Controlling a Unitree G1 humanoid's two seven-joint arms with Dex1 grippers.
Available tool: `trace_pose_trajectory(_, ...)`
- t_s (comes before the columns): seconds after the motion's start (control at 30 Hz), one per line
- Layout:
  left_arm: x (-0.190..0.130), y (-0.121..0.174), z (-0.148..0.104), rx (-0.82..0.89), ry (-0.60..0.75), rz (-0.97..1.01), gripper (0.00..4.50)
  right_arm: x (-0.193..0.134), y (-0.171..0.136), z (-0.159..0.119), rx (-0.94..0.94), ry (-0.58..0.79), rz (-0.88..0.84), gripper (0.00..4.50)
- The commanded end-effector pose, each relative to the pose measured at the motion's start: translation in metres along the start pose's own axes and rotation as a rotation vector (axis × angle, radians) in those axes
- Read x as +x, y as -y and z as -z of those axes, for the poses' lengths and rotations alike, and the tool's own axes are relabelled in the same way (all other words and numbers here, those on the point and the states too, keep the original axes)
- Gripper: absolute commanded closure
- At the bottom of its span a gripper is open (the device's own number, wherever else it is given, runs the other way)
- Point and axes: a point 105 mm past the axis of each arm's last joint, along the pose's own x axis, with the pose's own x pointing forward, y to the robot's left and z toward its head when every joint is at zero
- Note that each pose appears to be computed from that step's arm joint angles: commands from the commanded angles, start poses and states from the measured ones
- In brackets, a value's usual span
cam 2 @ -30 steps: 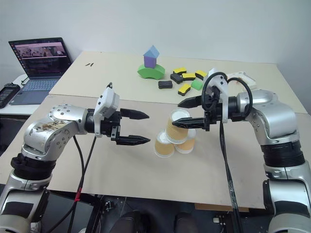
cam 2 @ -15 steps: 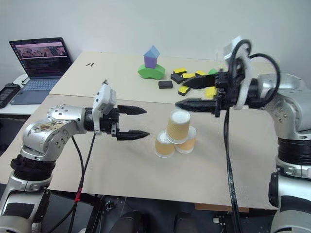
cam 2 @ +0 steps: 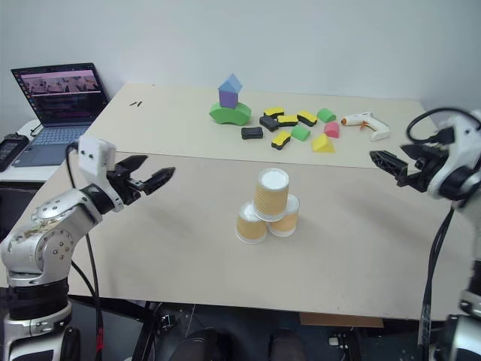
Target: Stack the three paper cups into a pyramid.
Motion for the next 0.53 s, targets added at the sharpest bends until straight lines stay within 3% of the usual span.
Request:
trace_pose_trajectory(0.03,-0.011,-0.039,0.004,0.031,0.036,-0.253,0.00,0.003,0.010,0.005,-0.036,0.067,0.157,0.08)
trace_pose_trajectory(0.23,-0.037,-0.087,0.024,-0.026,0.104,-0.609,0.00,0.007,0.004,0.031,0.020,0.111,0.216,0.08)
trace_pose_trajectory(0.53,-0.046,-0.104,0.022,-0.035,0.158,-0.754,0.00,0.010,-0.004,0.033,0.033,0.137,0.197,0.08)
